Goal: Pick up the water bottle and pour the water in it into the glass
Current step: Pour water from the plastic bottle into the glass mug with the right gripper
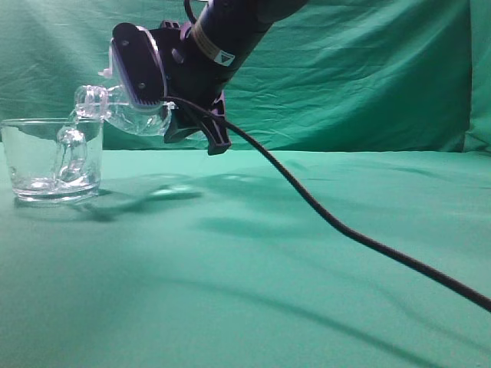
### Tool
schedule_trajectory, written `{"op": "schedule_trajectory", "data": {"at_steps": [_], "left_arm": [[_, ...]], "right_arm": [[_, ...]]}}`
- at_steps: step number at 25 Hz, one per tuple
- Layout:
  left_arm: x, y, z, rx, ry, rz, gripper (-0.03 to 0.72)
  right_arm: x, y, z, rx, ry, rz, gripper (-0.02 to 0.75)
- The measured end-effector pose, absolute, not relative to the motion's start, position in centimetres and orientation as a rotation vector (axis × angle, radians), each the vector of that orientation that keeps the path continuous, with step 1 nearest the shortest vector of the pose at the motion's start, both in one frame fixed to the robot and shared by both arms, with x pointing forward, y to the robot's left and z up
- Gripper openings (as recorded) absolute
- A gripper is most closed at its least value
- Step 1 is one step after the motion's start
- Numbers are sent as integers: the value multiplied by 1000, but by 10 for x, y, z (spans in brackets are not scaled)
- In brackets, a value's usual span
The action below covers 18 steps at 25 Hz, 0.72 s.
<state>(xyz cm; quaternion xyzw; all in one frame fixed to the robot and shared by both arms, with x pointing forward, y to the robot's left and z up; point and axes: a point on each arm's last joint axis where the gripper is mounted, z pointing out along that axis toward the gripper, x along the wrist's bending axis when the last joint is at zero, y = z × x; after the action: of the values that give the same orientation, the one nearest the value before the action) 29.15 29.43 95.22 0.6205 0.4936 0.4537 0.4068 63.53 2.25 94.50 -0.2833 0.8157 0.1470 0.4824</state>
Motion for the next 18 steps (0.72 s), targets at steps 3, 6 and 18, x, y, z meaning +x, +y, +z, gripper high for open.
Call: {"op": "schedule_trajectory", "data": {"at_steps": [3,6,18], "left_arm": [[292,294,952,1565,1245,1144,0],[292,294,952,1565,1245,1144,0],[292,294,952,1565,1245,1144,0]], "right_arm": [[635,22,945,-678,1993,366,308],[635,23,945,-647,2010,401,308],[631,27,944,-310,2141,657,308]]}}
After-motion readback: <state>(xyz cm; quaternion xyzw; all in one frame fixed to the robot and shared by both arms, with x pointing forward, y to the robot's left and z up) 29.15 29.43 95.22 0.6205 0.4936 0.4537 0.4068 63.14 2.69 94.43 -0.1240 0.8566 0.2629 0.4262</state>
